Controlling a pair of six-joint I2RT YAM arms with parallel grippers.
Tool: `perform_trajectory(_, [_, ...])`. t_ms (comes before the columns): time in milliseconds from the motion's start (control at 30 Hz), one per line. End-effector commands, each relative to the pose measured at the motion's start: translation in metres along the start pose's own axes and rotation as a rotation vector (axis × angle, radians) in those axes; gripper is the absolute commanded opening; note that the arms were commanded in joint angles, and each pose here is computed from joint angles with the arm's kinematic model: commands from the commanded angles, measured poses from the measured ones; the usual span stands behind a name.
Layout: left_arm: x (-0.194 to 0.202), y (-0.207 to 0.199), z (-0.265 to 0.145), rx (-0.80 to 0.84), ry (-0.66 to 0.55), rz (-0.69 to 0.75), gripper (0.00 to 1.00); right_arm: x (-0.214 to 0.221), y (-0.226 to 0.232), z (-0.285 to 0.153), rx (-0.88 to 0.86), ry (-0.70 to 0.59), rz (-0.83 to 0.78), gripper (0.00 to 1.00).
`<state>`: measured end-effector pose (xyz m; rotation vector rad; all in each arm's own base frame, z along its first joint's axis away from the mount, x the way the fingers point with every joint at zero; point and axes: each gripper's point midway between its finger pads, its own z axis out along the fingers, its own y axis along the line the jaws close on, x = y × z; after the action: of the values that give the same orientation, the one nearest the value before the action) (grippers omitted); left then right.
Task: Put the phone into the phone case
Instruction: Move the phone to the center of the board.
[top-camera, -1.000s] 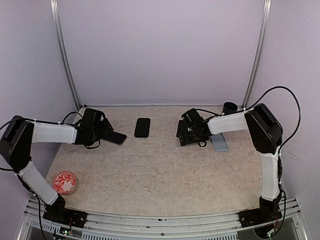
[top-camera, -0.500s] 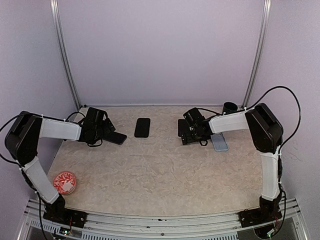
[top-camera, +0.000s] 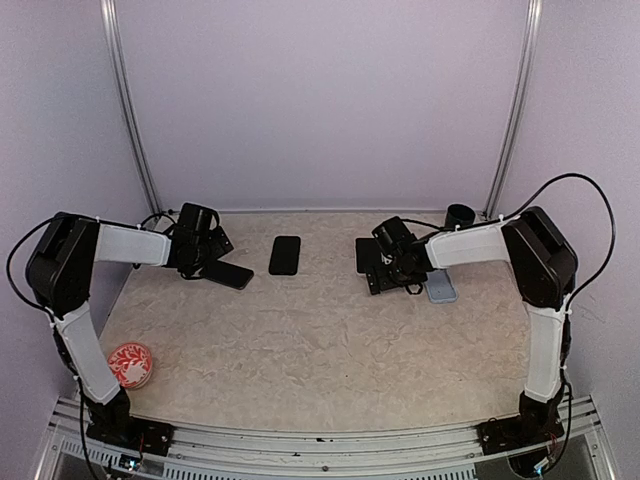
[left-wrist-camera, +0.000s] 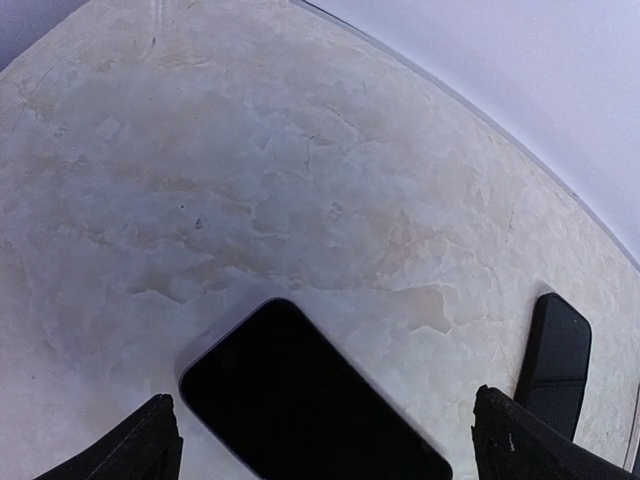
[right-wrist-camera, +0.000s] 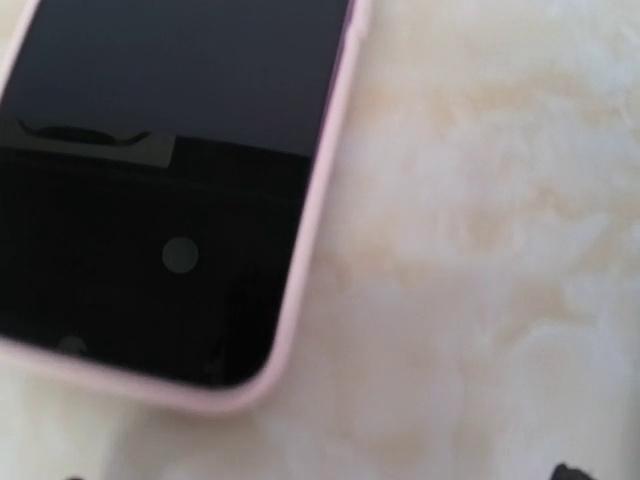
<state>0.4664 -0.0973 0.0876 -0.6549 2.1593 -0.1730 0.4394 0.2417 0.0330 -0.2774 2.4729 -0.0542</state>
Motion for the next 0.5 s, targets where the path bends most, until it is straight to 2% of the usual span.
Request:
perform_trajectory(0, [0.006, 0.004, 0.019, -0.063, 0.052, 0.05, 0.99, -0.007, 0.01, -0.041, -0.056, -0.04, -0.012, 1.0])
perform_trajectory(467, [0.032, 0.008, 0.052, -0.128, 0.185, 0.062, 0.96, 0.001, 0.02, -0.141, -0.16, -0.182, 0.009, 1.0])
